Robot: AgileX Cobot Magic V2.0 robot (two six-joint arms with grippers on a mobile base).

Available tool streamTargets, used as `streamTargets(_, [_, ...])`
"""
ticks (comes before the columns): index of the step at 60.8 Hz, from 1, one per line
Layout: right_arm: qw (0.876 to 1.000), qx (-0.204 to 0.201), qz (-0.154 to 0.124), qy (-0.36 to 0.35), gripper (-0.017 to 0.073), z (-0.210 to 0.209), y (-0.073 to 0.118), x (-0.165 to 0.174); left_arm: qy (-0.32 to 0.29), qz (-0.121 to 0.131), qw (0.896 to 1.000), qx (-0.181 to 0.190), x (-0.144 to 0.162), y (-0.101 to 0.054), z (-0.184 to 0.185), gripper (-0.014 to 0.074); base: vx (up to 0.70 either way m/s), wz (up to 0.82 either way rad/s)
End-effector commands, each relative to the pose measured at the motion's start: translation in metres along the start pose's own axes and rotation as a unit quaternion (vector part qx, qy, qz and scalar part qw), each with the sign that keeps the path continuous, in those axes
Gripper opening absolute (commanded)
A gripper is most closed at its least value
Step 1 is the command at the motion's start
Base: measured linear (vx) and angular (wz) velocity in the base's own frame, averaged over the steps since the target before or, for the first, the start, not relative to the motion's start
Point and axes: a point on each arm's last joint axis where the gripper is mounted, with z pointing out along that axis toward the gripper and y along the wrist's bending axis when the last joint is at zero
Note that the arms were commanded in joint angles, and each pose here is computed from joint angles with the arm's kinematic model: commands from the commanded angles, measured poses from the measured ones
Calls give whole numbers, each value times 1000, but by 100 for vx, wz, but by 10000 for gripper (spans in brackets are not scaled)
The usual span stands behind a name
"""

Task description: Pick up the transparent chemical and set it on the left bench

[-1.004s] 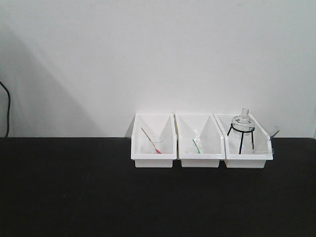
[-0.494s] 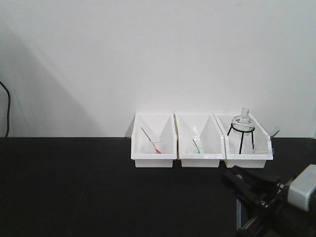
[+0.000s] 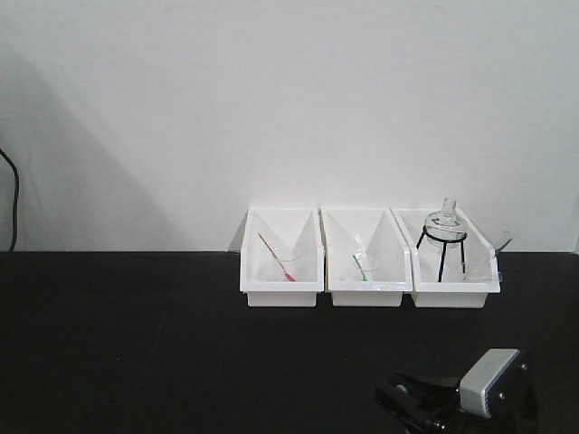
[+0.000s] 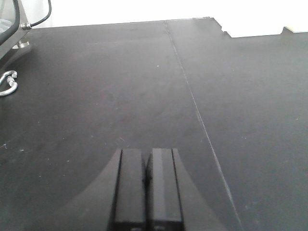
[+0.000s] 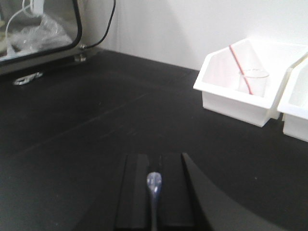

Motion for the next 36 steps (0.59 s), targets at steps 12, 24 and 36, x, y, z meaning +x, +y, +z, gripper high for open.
streamTargets(12, [997,-22,-44,-58,533,0,3,-19,-41,-4,999,-1,-3,0,-1,-3,0,0])
streamTargets(24, [997,-14,-7,-74,575,-3,3,-28,-41,-4,999,-1,-3,0,-1,-3,0,0])
streamTargets(36, [995,48,46,-79,203,-20,2,-55,-41,-4,999,-1,-3,0,-1,-3,0,0])
